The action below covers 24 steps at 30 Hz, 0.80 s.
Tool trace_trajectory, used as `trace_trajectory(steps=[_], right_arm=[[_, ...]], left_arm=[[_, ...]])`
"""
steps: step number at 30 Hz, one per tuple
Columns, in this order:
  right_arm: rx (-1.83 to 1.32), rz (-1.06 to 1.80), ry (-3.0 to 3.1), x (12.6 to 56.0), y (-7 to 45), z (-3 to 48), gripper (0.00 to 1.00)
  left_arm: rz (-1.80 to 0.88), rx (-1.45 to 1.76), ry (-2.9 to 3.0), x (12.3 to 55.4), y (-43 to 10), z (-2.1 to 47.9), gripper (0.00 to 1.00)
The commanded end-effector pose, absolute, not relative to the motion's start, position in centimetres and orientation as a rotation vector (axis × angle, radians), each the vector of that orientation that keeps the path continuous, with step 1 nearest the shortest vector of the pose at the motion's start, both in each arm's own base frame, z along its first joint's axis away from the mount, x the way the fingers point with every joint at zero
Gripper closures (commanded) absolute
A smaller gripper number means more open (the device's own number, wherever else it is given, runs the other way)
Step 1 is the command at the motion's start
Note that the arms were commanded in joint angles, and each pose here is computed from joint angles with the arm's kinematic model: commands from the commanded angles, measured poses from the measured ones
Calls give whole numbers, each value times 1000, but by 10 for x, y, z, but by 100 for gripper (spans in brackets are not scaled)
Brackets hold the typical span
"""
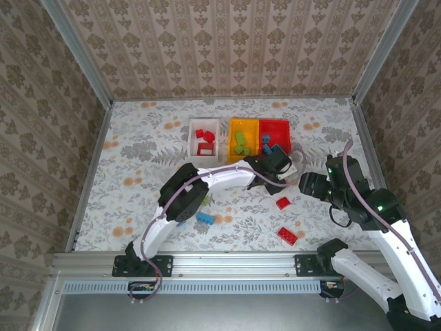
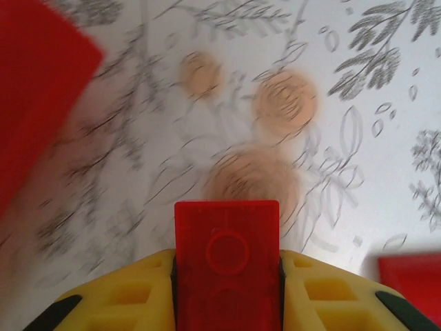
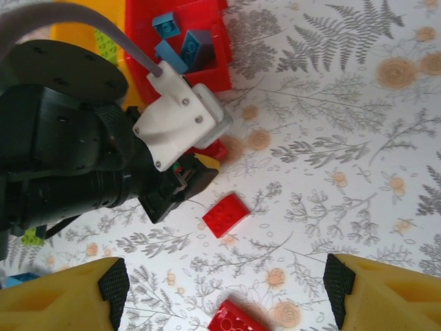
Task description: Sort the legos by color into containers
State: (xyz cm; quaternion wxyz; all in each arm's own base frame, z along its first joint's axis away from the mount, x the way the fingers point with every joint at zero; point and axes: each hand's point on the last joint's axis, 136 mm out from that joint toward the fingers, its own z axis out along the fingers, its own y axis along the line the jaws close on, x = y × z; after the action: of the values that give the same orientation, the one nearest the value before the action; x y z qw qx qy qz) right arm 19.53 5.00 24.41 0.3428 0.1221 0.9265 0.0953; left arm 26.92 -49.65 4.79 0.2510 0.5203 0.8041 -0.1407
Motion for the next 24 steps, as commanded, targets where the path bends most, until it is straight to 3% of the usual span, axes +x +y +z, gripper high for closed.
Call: trace_trajectory(steps=[1,7,12,18,24], right_arm=[[245,338,2392,208,69,246,23],[78,534,2353,236,114,247,26],[-119,684,2308,261,174,247,27],[-205,815,2304,294,230,241,26],[-221,910,2251,325,260,247,26]], left_arm=[[-420,1173,2143,293,-477,129,73],[-409,889,2199,313,-399,185,73],[-330,624,2319,350,-319,198,72],[-186,413,2447,402,-259,188,74],[-82,272,2554,449,-237,154,74]])
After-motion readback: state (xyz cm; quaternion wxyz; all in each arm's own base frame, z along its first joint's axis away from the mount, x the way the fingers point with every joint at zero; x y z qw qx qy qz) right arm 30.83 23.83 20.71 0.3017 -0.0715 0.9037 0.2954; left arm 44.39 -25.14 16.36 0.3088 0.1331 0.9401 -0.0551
